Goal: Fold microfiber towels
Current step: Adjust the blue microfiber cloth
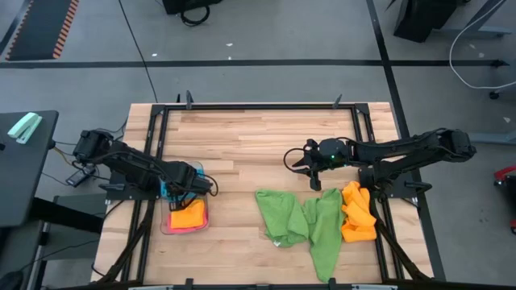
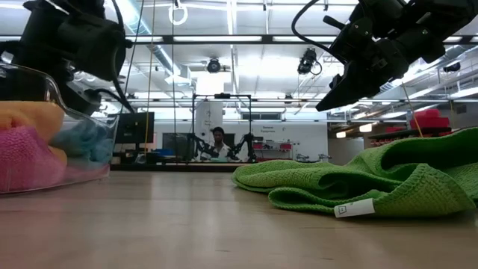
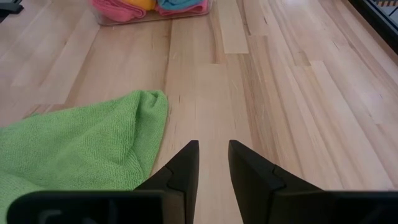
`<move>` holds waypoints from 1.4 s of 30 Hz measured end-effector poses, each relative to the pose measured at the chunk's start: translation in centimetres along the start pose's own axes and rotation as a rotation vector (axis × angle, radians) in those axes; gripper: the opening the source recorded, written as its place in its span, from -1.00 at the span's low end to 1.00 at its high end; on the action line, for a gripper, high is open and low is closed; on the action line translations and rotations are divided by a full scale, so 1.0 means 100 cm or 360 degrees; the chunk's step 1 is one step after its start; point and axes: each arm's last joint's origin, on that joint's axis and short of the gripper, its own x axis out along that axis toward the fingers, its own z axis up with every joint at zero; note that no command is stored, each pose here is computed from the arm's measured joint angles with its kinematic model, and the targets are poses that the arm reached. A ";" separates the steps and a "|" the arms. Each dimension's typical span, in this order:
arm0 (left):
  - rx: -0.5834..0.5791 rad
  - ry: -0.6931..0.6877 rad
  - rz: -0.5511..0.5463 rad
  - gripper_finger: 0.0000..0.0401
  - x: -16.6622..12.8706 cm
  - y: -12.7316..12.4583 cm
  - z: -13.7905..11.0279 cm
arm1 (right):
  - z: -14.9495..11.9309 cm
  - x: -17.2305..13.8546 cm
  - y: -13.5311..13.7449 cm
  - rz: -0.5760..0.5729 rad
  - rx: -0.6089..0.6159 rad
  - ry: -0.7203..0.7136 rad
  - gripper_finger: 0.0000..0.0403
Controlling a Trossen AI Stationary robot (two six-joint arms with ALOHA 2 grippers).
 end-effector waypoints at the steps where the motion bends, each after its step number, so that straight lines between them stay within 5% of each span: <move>1: 0.0000 -0.0010 -0.0006 -0.94 -0.003 0.000 0.001 | 0.000 0.000 0.000 0.0000 0.0000 0.0000 -0.52; 9: -0.0002 -0.0170 -0.0001 -0.80 -0.024 -0.003 0.012 | 0.000 0.000 0.000 0.0000 0.0001 0.0000 -0.52; 23: -0.0022 -0.0407 -0.0002 -0.95 -0.007 -0.006 0.022 | 0.000 0.000 0.000 0.0001 0.0001 0.0001 -0.52; 34: 0.0066 -0.0639 0.0029 -0.91 -0.048 -0.010 0.036 | 0.000 0.000 0.000 0.0001 0.0000 0.0000 -0.52; 42: 0.0079 -0.0788 -0.0003 -0.94 -0.026 -0.013 0.043 | 0.000 0.000 0.000 0.0001 0.0000 0.0000 -0.52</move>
